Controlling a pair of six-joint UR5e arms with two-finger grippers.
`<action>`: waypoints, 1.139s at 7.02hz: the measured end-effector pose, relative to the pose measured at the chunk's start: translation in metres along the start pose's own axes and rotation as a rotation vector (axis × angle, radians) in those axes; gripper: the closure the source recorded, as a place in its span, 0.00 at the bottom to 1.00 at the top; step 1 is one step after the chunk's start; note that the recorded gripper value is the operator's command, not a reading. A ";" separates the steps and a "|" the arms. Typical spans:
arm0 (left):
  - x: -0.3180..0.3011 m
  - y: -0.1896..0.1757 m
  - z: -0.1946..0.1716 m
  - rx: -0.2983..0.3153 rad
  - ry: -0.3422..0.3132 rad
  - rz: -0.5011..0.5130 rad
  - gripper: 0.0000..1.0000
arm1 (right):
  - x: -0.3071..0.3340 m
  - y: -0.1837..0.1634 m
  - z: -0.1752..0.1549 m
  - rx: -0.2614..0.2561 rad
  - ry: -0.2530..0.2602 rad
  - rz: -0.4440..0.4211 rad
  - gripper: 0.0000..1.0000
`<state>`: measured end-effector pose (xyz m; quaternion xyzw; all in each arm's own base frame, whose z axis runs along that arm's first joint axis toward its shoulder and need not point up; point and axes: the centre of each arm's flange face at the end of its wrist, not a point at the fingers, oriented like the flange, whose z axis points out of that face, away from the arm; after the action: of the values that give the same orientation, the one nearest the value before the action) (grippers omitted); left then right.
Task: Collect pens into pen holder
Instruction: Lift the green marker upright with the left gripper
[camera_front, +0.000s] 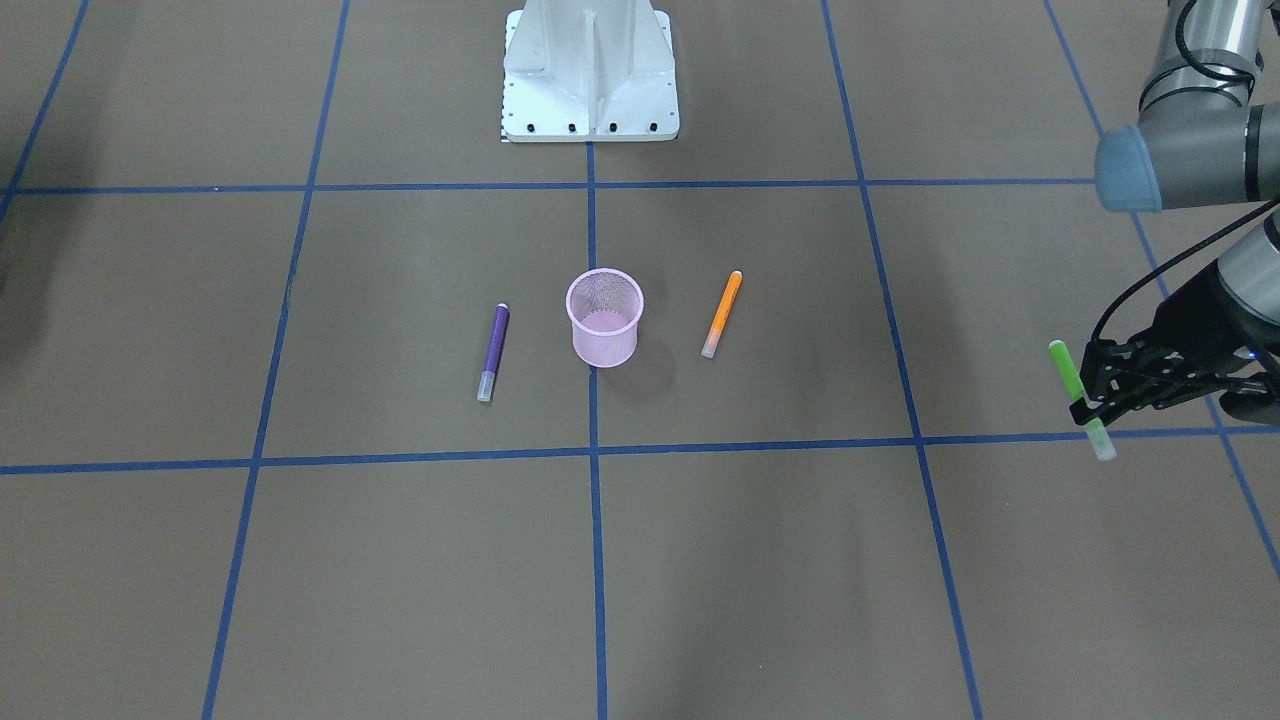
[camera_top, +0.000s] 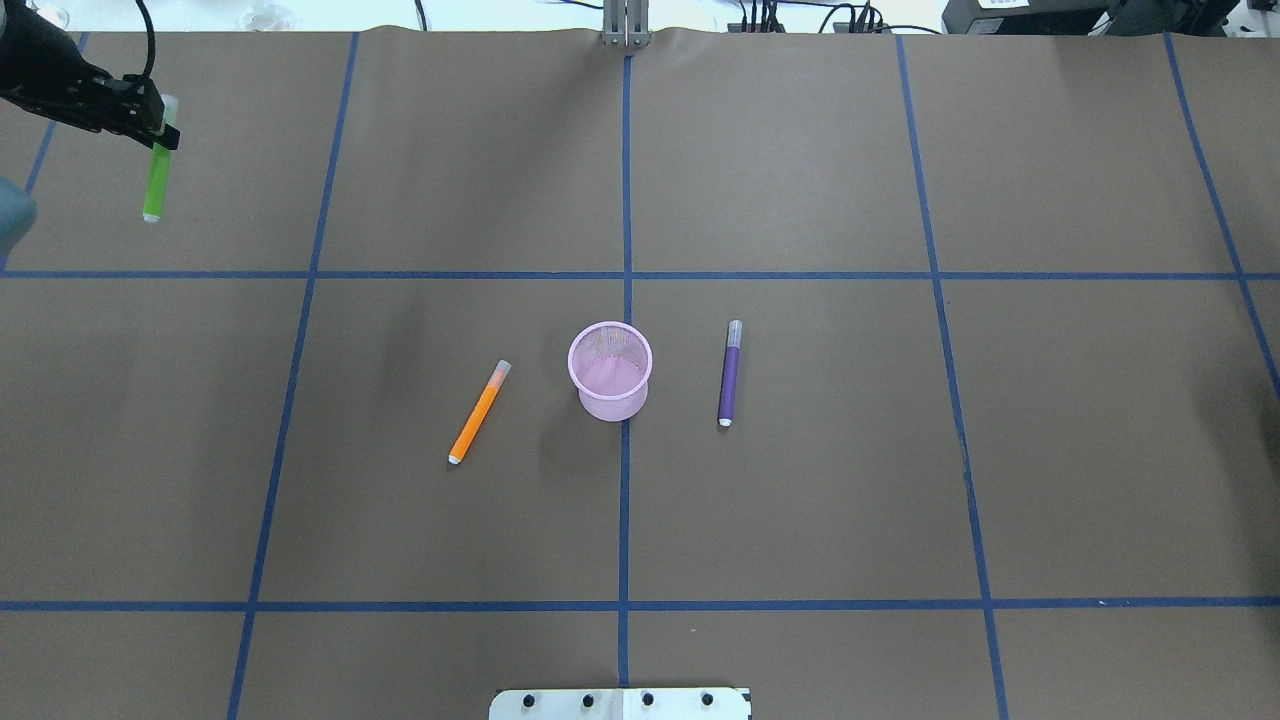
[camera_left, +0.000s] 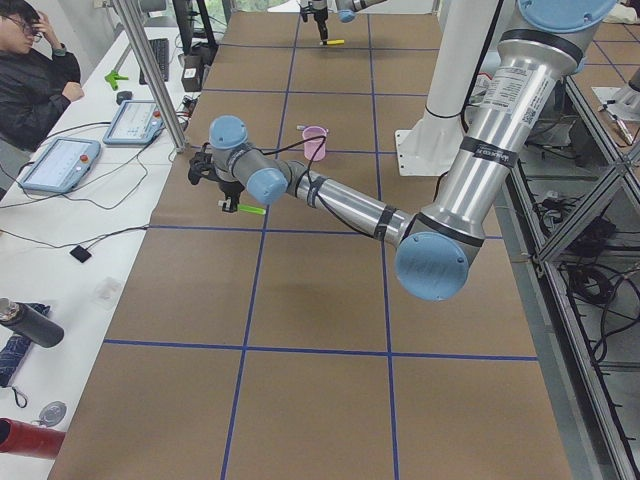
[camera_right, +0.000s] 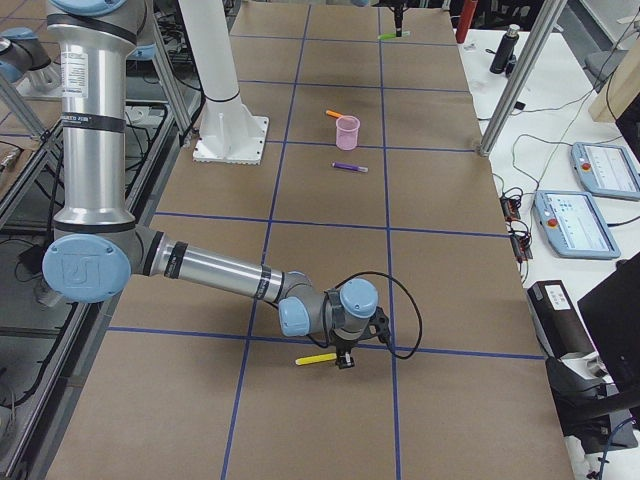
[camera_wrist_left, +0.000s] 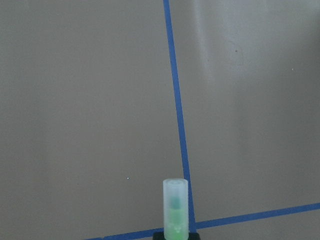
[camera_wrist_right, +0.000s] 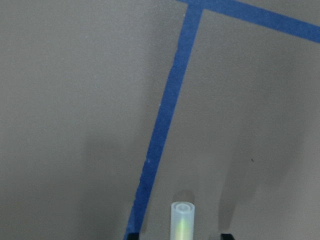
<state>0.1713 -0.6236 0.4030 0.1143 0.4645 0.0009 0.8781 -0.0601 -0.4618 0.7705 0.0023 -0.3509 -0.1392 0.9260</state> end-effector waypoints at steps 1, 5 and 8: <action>0.000 0.000 0.000 0.000 0.000 0.000 1.00 | -0.001 -0.002 0.000 -0.001 0.000 -0.003 0.57; -0.001 -0.001 0.000 0.000 -0.001 -0.002 1.00 | 0.000 -0.002 0.004 -0.006 -0.001 -0.004 1.00; 0.014 -0.010 -0.007 0.008 0.004 -0.005 1.00 | -0.008 -0.008 -0.006 0.023 -0.024 -0.024 1.00</action>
<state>0.1729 -0.6305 0.3860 0.1164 0.4667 -0.0029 0.8767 -0.0642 -0.4682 0.7596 0.0154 -0.3634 -0.1464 0.9199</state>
